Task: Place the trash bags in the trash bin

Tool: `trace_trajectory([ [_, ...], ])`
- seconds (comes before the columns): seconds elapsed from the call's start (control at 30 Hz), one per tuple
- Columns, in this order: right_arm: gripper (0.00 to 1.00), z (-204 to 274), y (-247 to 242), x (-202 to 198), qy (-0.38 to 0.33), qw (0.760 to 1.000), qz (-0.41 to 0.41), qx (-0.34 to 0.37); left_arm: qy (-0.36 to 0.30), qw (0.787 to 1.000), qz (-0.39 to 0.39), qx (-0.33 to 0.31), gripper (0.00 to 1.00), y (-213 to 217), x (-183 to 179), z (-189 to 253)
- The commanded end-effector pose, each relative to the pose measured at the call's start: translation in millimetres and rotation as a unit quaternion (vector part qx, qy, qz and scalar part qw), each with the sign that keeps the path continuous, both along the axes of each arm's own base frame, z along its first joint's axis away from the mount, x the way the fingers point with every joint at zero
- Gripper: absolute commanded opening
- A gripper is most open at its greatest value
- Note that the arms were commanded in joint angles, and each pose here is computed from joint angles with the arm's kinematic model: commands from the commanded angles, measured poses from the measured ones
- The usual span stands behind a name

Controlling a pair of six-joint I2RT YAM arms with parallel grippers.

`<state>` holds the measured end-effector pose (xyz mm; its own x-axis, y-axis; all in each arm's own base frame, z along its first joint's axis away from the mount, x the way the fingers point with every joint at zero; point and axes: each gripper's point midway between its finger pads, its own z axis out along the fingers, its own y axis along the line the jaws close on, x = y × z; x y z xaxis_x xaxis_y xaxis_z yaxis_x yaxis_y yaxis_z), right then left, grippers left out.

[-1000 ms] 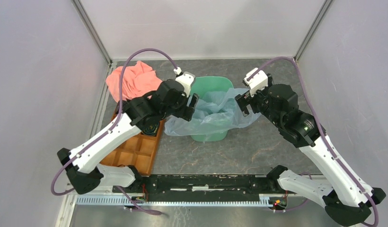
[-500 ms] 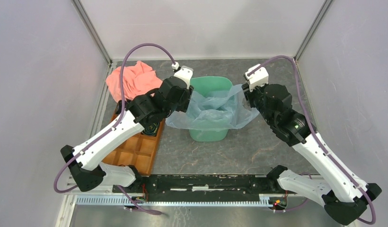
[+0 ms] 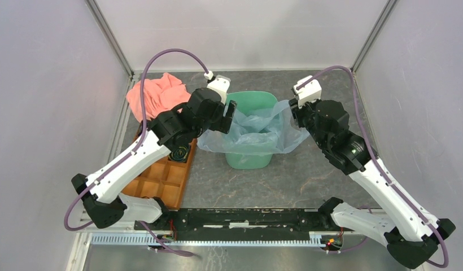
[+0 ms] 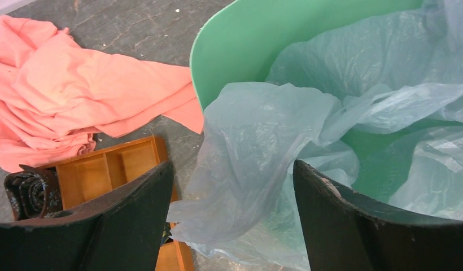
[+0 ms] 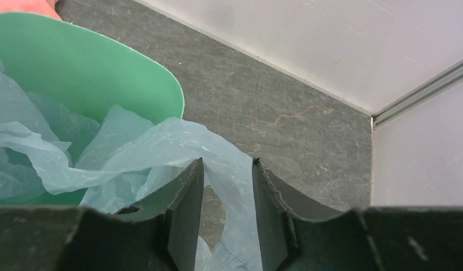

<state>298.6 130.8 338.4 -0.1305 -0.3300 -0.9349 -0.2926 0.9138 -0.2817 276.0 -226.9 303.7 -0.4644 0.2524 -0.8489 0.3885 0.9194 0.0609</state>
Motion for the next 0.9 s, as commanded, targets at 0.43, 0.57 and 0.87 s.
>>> trace_trajectory([
  [0.43,0.90,1.5,20.0,-14.4,0.004,0.995,0.092,-0.027,-0.033,0.999,-0.004,-0.006,0.52,-8.0,18.4,24.6],
  [0.57,0.94,-1.2,10.9,-8.5,0.005,0.996,0.070,-0.059,-0.029,1.000,0.008,-0.001,0.40,-2.5,24.4,20.8],
  [0.87,0.63,14.7,23.8,23.8,-0.041,0.999,0.027,0.001,-0.020,0.999,0.028,-0.024,0.17,7.6,41.0,17.7],
])
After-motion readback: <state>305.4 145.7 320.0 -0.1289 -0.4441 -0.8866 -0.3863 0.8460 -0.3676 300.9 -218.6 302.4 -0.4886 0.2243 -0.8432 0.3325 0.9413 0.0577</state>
